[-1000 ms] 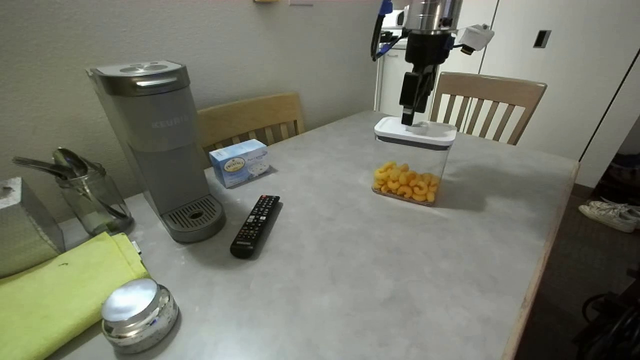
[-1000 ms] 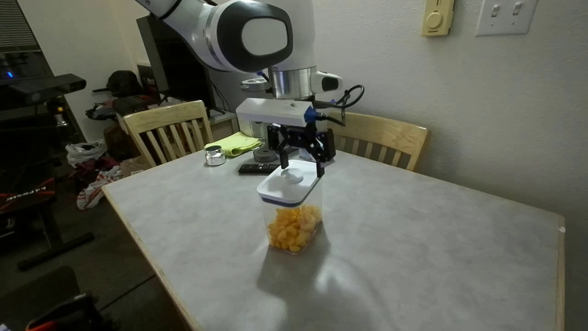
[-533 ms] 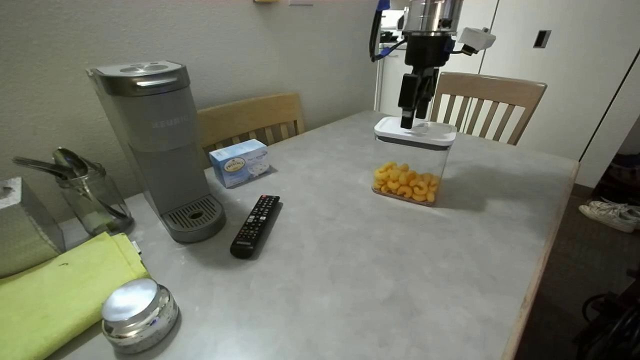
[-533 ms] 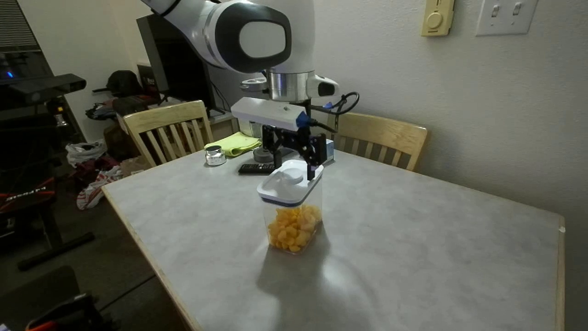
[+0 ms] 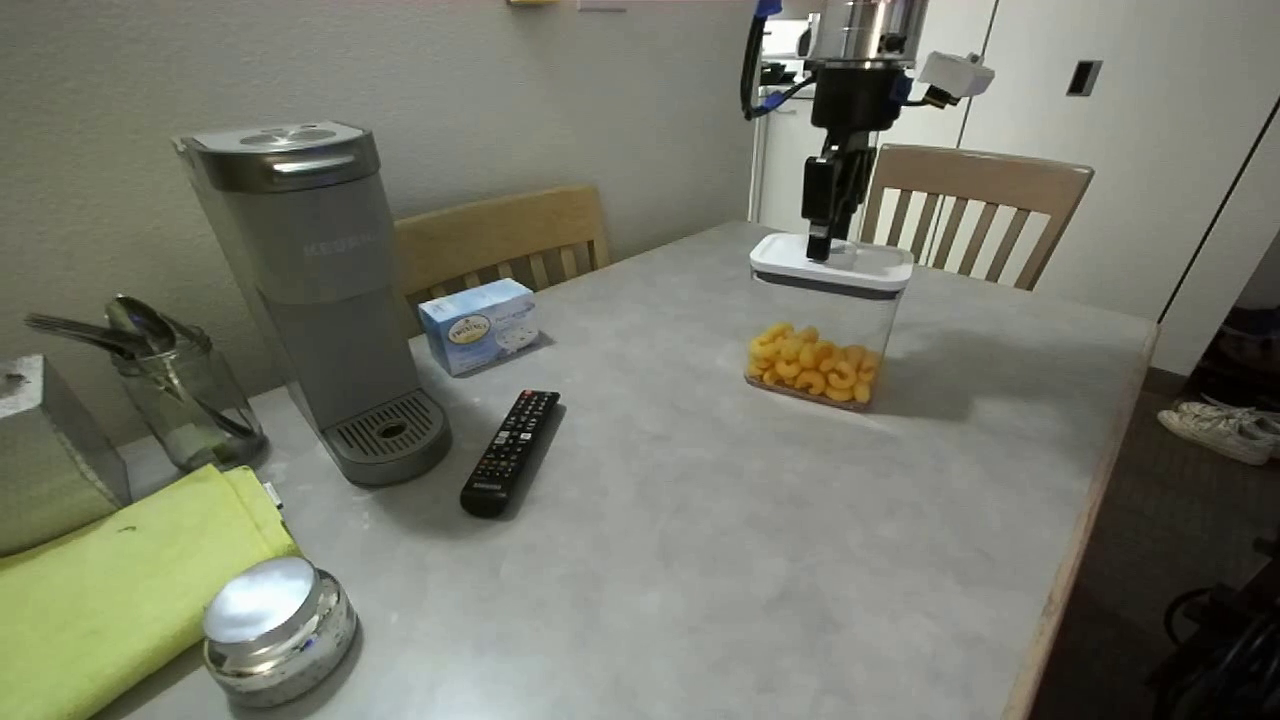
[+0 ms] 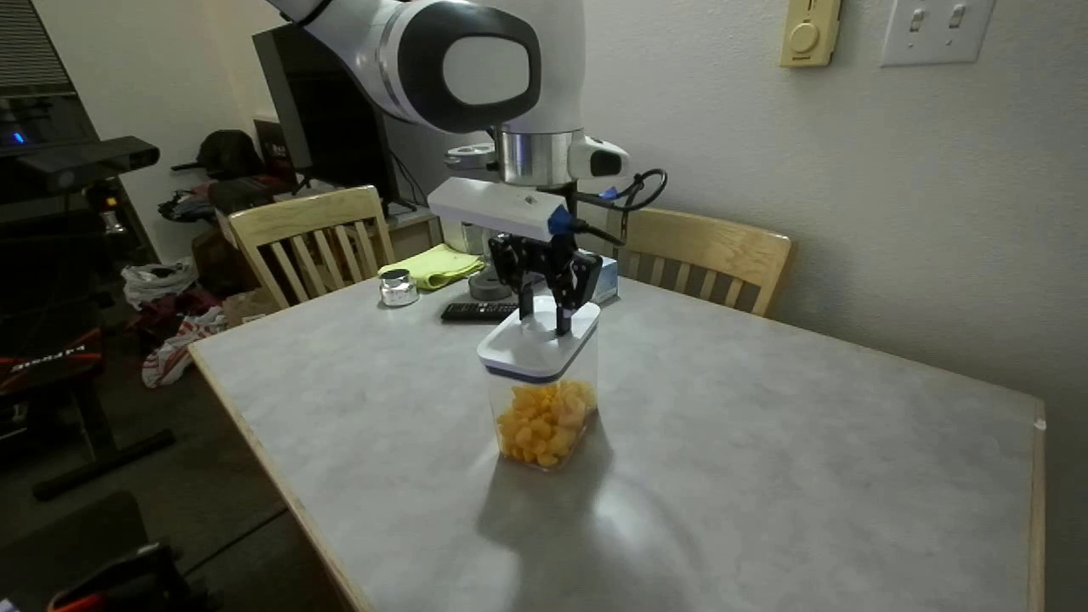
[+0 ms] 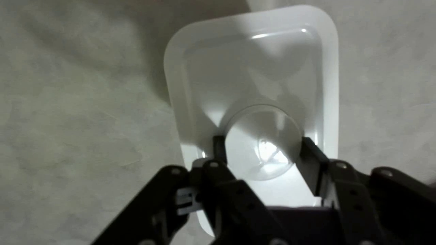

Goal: Remove the white lid from the food container and put it on the table

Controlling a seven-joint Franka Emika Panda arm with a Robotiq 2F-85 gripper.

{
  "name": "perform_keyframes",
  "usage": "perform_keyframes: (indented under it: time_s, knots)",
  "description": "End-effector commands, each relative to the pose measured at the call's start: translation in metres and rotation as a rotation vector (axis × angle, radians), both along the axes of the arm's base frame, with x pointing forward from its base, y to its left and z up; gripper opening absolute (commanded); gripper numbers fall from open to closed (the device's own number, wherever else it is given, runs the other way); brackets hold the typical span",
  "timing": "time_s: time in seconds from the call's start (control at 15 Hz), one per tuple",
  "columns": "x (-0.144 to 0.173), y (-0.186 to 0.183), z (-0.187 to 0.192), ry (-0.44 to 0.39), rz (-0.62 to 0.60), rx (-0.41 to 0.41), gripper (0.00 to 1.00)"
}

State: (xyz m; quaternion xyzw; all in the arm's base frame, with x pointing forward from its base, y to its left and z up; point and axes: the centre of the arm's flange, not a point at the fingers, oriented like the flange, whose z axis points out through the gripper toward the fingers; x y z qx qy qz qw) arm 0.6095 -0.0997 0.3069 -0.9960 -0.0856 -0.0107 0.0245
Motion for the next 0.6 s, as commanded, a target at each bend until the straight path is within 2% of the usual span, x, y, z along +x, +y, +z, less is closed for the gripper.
perform_keyframes:
  time_s: [0.0,0.53]
  knots:
    - [-0.004,-0.003,0.004,0.01,-0.009,0.02,0.29]
    - [-0.003,0.003,0.023,-0.01,-0.003,0.024,0.29]
